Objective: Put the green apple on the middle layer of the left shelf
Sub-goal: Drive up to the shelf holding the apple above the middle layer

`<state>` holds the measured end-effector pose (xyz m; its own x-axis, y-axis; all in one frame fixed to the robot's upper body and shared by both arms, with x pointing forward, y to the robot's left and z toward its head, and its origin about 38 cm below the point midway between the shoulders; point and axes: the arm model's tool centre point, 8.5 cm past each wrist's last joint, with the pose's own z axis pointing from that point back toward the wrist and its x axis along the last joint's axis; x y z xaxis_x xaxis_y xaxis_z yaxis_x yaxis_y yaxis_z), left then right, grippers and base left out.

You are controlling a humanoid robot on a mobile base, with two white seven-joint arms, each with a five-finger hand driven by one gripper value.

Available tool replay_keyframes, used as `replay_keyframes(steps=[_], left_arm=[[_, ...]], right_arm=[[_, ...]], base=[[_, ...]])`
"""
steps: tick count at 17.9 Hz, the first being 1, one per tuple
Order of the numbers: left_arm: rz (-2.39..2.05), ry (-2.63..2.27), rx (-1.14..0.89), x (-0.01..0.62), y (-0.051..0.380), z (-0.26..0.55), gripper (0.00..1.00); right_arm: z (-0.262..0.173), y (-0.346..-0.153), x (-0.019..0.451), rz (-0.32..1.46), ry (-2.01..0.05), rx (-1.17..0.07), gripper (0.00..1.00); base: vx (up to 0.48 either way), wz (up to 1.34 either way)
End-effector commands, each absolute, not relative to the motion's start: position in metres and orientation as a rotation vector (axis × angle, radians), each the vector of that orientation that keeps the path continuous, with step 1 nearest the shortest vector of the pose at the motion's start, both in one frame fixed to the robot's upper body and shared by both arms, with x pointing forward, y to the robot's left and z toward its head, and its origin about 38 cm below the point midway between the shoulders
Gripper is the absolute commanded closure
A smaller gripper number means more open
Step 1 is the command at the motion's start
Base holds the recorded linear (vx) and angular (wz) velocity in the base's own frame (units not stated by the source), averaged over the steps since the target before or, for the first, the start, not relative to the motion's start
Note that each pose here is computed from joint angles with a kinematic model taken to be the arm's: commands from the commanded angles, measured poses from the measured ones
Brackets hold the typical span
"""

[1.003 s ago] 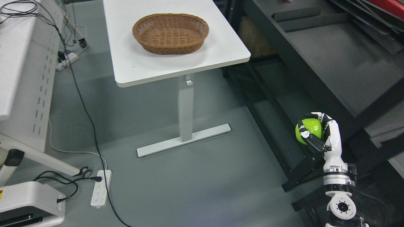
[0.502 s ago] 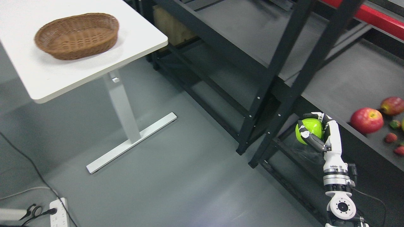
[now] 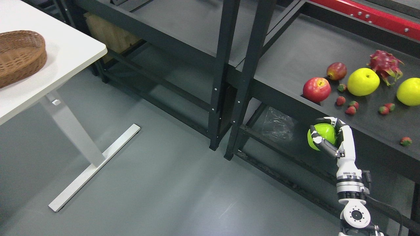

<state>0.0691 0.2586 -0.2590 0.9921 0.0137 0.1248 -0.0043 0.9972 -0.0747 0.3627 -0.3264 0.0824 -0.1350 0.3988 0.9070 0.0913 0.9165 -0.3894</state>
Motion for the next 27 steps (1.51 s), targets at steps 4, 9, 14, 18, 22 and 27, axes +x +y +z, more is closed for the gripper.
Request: replay_keyframes(steps=[4, 9, 14, 18, 22, 27], left_arm=[[0.009, -0.127, -0.056, 0.0692, 0.2699, -0.2581, 0.00], [0.009, -0.127, -0.056, 0.0692, 0.2699, -0.2581, 0.00], [0.009, -0.127, -0.056, 0.0692, 0.2699, -0.2581, 0.00], [0.008, -0.126, -0.058, 0.0691, 0.2698, -0.2580, 0.00], [0.008, -0.126, -0.056, 0.0691, 0.2699, -0.2581, 0.00], [0.009, -0.127, -0.056, 0.0692, 0.2699, -0.2581, 0.00]], right_arm=[[0.0848, -0.3272, 0.3651, 0.276, -1.702, -0.379, 0.95], [0.0849, -0.3272, 0.3650, 0.274, -1.704, -0.379, 0.95], [0.0844, -0.3273, 0.3650, 0.274, -1.702, -0.379, 0.95], [0.0831, -0.3270, 0.3645, 0.273, -1.699, -0.378, 0.95], [0.0833, -0.3275, 0.3645, 0.274, -1.699, -0.379, 0.95], [0.0829, -0.3275, 0.3640, 0.275, -1.699, -0.379, 0.95]], base=[[0.029, -0.41], [0.079, -0.51], [0.081, -0.48], [0.080, -0.21], [0.136, -0.24], [0.232, -0.13]])
